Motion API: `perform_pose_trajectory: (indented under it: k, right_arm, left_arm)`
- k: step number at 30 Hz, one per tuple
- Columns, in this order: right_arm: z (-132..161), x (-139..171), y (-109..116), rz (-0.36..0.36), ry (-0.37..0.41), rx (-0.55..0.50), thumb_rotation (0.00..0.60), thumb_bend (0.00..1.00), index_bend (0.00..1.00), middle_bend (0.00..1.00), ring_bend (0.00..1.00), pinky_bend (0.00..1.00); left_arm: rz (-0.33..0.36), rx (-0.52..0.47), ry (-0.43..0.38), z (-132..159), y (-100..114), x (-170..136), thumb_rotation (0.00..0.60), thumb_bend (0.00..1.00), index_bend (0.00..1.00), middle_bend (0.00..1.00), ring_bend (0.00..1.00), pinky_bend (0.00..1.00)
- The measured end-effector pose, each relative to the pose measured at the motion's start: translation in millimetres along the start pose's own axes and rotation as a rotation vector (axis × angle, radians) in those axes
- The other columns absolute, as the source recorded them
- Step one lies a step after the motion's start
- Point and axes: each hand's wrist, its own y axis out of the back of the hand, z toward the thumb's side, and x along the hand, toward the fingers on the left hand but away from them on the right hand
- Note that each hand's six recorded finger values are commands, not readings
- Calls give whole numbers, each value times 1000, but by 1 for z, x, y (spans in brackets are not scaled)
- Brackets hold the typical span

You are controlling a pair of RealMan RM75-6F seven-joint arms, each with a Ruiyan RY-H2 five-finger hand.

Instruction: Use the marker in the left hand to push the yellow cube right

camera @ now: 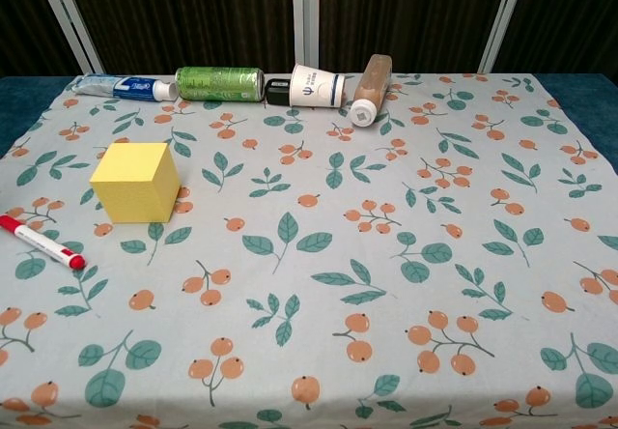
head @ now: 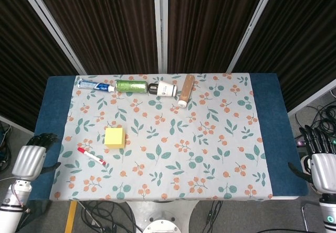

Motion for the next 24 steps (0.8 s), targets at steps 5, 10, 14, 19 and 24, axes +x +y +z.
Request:
perform_pose_trajectory:
  k: [5,10,14,19,24]
  right_arm:
    - [1,-2,-1,4,9,4,600,75,0,43,0,84]
    - [1,-3,-3,8,8,4,600,75,0,43,0,84]
    - [-1,-2,-4,9,4,0,600,75,0,43,0,84]
    - [-3,1,-8,18,-6,-6,600,75,0,43,0,84]
    - [-4,2,-10,25,-16,-15,600,75,0,44,0,84]
  left_arm:
    - [-32,11,-122,14,-14,26,600,126,396,394,240,278]
    - [-111,39,-259,37,-41,46,600,133,397,407,240,292]
    - [-170,62,-316,48,-62,54,600,135,409,413,240,314]
    - [-232,81,-350,56,-82,60,600,136,464,448,244,317]
    - [-260,87,-340,57,-94,64,600,192,501,470,256,321]
